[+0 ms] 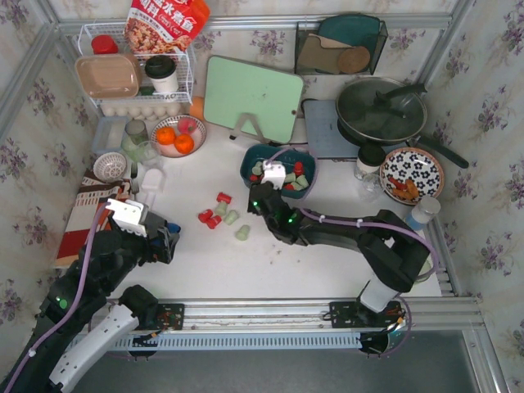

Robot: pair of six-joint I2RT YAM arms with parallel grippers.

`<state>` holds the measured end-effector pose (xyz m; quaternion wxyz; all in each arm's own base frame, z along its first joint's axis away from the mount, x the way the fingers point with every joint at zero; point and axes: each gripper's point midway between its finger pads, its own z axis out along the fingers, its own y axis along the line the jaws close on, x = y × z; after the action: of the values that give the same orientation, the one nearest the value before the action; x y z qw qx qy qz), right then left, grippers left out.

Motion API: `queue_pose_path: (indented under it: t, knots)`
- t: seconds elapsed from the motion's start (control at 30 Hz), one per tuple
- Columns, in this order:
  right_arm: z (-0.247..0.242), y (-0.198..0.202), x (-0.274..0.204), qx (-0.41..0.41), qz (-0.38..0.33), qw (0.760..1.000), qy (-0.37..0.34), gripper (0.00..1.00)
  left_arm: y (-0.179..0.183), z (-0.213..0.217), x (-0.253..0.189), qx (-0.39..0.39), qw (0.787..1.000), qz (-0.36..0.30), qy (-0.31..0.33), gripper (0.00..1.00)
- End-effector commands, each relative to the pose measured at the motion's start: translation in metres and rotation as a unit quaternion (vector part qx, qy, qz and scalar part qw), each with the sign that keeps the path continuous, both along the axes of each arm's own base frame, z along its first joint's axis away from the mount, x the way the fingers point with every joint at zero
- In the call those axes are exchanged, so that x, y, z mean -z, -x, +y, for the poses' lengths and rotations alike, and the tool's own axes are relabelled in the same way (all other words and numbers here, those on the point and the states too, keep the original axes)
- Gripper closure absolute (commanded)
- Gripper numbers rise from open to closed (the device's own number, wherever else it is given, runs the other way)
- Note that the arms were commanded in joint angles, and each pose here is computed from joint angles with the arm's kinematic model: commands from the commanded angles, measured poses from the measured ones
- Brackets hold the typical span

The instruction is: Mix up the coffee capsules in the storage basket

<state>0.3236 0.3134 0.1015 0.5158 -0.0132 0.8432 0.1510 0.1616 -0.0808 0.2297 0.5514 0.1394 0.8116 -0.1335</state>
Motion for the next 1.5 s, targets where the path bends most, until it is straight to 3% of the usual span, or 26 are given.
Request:
queue_pose_path:
  t: [0.0,0.27,0.57,0.7,0.87,1.27,1.47]
  knots:
    - [-0.039,-0.032,-0.025,0.046,-0.042,0.998,0.028,0.51,-0.003,-0.002,-0.003,0.004,1.000,-0.009,0.001,0.03]
    - [-0.100,-0.086,-0.024,0.101,-0.052,0.993,0.030,0.48,-0.005,-0.003,0.000,0.004,1.000,-0.004,-0.006,0.03]
    - [-0.107,-0.143,0.004,0.097,-0.047,0.991,0.074,0.35,-0.010,-0.005,0.007,0.000,1.000,0.013,-0.022,0.03]
    - [-0.097,-0.150,0.014,0.076,-0.023,0.993,0.089,0.27,-0.012,-0.003,0.010,-0.008,0.999,0.018,-0.030,0.03]
    - [-0.088,-0.135,-0.015,0.034,-0.033,0.997,0.056,0.27,-0.016,-0.002,0.015,-0.013,0.999,0.028,-0.042,0.03]
    - [-0.111,-0.032,-0.041,-0.051,-0.063,0.997,-0.015,0.34,-0.024,-0.003,0.031,-0.024,0.994,0.081,-0.071,0.05]
    - [-0.130,-0.014,-0.026,-0.051,-0.078,0.996,0.015,0.34,-0.032,-0.004,0.037,-0.042,0.989,0.108,-0.087,0.09]
